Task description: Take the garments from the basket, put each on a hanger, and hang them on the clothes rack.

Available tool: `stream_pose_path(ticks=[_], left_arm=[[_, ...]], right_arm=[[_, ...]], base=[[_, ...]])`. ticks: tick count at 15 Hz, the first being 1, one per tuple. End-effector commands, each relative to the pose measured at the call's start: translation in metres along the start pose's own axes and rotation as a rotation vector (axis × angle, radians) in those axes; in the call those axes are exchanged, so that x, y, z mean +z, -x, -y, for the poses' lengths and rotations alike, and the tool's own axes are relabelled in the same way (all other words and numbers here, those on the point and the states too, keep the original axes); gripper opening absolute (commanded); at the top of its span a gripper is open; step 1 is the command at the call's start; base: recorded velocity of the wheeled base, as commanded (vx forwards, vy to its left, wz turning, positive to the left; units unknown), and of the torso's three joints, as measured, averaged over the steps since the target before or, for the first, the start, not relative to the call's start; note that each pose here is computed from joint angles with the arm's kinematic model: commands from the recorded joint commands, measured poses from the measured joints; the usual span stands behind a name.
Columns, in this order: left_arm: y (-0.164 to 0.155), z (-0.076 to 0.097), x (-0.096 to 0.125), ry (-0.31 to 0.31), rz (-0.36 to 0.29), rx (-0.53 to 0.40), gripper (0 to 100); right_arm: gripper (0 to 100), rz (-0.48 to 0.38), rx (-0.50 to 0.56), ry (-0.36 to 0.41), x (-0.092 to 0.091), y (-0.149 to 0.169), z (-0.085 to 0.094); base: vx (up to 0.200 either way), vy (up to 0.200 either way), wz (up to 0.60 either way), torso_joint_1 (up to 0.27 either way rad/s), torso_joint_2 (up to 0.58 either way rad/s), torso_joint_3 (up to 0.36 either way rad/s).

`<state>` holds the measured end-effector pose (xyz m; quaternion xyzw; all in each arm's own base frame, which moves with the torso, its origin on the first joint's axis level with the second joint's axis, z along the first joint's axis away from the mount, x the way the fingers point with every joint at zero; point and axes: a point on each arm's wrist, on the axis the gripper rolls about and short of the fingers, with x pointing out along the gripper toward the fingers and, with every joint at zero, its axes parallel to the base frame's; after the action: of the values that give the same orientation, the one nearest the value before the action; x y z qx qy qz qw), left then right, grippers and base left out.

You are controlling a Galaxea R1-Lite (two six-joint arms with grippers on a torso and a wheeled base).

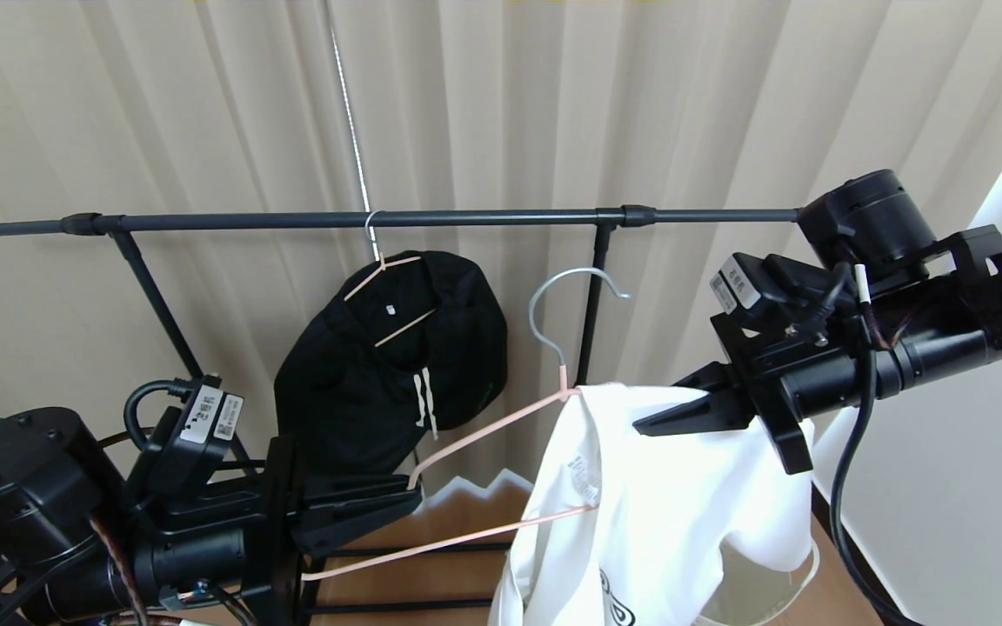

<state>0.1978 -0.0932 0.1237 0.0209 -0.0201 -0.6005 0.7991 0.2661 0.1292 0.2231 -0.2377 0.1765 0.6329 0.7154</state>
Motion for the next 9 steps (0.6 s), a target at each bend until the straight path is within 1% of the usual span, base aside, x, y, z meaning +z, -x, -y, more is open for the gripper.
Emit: stream_pose_path(ticks=[1,2,3,6,8,9], left_arm=[[0.001,0.001,-0.001,-0.009,-0.003,0.0,0],[0.001,0.001,-0.002,-0.025,-0.005,0.0,0],[0.001,0.001,-0.002,-0.028,-0.006,0.0,100],[0.002,0.001,-0.001,-0.026,-0.005,0.005,100],[0.012,0.0,0.004,-0.036,0.005,0.048,100],[0.019,-0.001,0.01,-0.041,0.019,0.077,100]], right_arm=[[0,0.004,-0.003,0.006,0.001,0.002,-0.002],[0,0.006,-0.005,0.009,0.003,0.004,-0.003],[0,0.007,-0.006,0.01,0.003,0.005,-0.004],[0,0.008,-0.007,0.011,0.003,0.009,-0.011],[0,0.0,-0.01,0.003,-0.001,0.011,-0.015],[0,-0.008,-0.026,0.005,-0.001,0.014,-0.016]], base=[[0.0,0.0,0.0,0.0,0.0,0.0],[0.0,0.0,0.0,0.0,0.0,0.0],[0.0,0.0,0.0,0.0,0.0,0.0],[0.0,0.0,0.0,0.0,0.0,0.0],[0.0,0.0,0.0,0.0,0.0,0.0],[0.0,0.0,0.0,0.0,0.0,0.0]])
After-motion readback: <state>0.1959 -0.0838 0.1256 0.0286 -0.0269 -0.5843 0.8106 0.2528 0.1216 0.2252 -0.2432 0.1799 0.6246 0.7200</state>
